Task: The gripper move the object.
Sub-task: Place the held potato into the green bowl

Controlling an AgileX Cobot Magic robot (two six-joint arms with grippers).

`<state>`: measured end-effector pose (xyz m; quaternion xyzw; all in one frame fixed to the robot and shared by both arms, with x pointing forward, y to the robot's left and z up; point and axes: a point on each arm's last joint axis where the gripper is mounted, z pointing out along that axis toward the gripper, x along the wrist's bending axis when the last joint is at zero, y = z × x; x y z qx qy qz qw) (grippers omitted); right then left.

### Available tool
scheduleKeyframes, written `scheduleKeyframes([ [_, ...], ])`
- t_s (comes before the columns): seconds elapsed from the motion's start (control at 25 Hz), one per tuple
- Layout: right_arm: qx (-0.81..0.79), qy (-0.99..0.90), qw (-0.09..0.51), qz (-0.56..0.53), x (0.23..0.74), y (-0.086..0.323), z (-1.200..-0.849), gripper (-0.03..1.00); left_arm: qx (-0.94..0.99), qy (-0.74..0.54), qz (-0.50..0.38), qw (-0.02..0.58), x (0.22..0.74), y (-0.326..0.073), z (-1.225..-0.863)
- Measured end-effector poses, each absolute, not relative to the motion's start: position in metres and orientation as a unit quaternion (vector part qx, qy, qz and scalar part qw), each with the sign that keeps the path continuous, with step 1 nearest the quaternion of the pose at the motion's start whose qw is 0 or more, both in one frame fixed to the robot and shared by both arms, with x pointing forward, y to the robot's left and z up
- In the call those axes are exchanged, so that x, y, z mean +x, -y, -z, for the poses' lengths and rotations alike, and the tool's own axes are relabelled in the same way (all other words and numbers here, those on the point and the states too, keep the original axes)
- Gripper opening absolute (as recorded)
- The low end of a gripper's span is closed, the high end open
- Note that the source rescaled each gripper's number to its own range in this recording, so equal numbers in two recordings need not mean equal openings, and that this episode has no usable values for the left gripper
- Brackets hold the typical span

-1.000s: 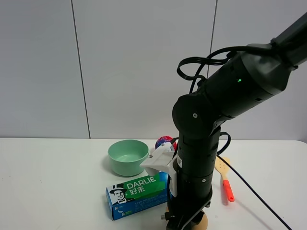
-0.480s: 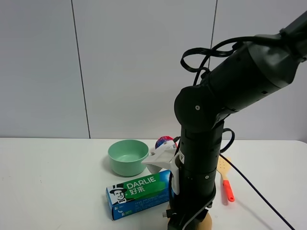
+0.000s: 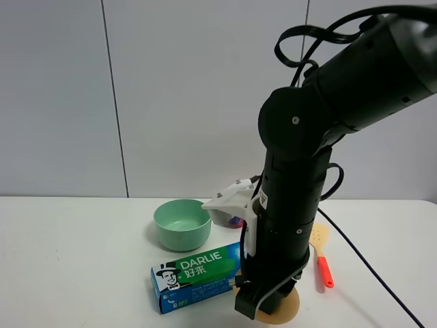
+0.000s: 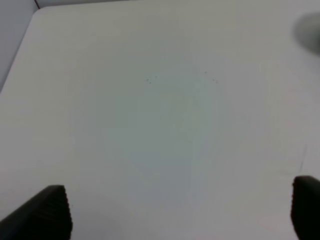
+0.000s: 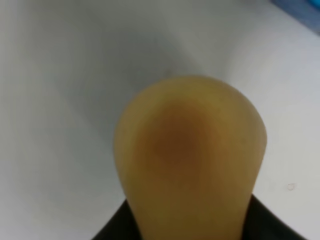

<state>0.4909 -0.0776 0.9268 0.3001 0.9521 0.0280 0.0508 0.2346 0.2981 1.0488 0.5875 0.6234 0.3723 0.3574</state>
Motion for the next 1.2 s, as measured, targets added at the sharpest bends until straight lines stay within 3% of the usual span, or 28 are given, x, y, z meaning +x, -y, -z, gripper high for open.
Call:
scheduleKeyframes([
  [0.4, 0.301, -0.94, 0.102, -0.126, 0.488, 0.079, -0.981, 0.0, 0.587, -0.623, -0.373, 0.358, 0.235, -0.298, -1.049],
  [0.68, 0.313, -0.929, 0.12, -0.157, 0.498, 0.082, -0.993, 0.0, 0.587, -0.623, -0.373, 0.358, 0.235, -0.298, -1.049],
  [0.96, 0.317, -0.907, 0.152, -0.233, 0.519, 0.062, -1.039, 0.0, 0.587, -0.623, -0.373, 0.358, 0.235, -0.298, -1.049],
  [1.2, 0.32, -0.893, 0.162, -0.271, 0.544, 0.04, -1.047, 0.0, 0.587, -0.623, -0.373, 0.358, 0.235, -0.298, -1.049],
])
